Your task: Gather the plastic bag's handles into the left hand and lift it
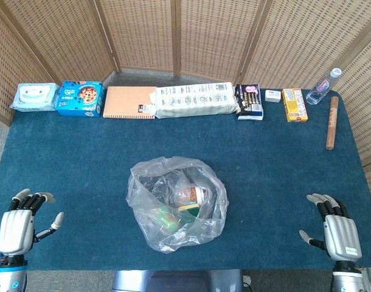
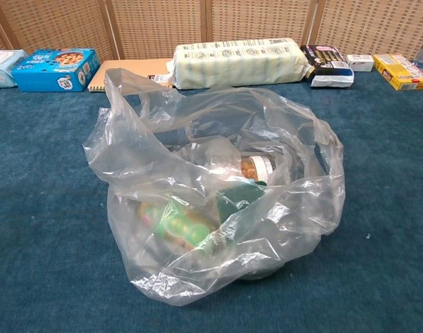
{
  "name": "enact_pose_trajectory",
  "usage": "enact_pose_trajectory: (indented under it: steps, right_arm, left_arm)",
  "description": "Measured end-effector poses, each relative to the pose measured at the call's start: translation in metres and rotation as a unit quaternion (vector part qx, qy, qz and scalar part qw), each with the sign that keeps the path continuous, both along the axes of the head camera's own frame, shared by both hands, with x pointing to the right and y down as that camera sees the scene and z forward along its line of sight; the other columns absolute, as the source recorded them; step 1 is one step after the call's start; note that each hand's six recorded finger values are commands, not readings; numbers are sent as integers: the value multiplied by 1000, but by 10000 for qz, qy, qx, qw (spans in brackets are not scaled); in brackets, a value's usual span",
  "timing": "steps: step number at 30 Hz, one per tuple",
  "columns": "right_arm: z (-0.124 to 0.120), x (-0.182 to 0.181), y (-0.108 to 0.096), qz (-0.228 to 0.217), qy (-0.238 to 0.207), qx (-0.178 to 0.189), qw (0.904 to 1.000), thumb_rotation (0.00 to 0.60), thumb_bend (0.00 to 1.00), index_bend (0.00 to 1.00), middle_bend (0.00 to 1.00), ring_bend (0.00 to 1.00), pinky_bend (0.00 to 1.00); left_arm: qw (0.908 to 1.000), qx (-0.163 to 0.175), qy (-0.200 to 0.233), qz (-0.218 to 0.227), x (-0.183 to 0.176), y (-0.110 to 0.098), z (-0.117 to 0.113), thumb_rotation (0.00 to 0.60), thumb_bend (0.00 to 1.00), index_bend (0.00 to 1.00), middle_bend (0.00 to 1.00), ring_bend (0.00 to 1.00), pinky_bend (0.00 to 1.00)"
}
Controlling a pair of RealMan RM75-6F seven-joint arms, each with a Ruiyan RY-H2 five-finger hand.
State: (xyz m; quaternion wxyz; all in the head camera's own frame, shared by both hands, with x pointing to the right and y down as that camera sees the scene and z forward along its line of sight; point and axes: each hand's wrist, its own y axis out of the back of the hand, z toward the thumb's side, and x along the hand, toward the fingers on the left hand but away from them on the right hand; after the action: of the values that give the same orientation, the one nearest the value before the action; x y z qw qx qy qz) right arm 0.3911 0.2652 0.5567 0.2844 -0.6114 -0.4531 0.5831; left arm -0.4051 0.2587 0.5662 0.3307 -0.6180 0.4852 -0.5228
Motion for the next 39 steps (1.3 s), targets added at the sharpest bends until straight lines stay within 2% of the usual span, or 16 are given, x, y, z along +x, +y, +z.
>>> enact_pose_trajectory:
  steps: [9, 15, 28, 30, 33, 39]
  right_arm:
    - [5, -2, 0, 32, -16, -34, 10000, 600, 173, 202, 217, 164, 110]
    - [3, -1, 0, 48, -7, -21, 10000, 600, 173, 202, 217, 164, 110]
    - [-4, 3, 7, 106, -33, 54, 9999, 600, 173, 202, 217, 164, 110]
    - [-5, 3, 7, 102, -33, 58, 9999, 600, 173, 202, 217, 164, 111]
    - [-7, 4, 8, 103, -24, 73, 9999, 600, 173, 202, 217, 164, 110]
    - [-9, 6, 9, 130, -8, 78, 9999, 600, 173, 202, 217, 164, 110]
  left_arm:
    - [10000, -12, -19, 29, 1, -5, 3, 0, 254, 418, 371, 345, 164]
    - [9997, 52, -111, 218, 3, -11, 1, 0, 254, 418, 370, 345, 164]
    - [9947, 335, -290, 925, 13, -42, -12, 0, 212, 418, 370, 345, 166]
    - [9940, 342, -285, 1004, 15, -45, -12, 0, 212, 418, 370, 345, 192]
    - [9935, 231, -129, 1103, 21, -47, -10, 0, 189, 418, 370, 345, 227]
    - [9902, -305, 238, 1340, 33, -52, 2, 0, 129, 418, 370, 345, 231]
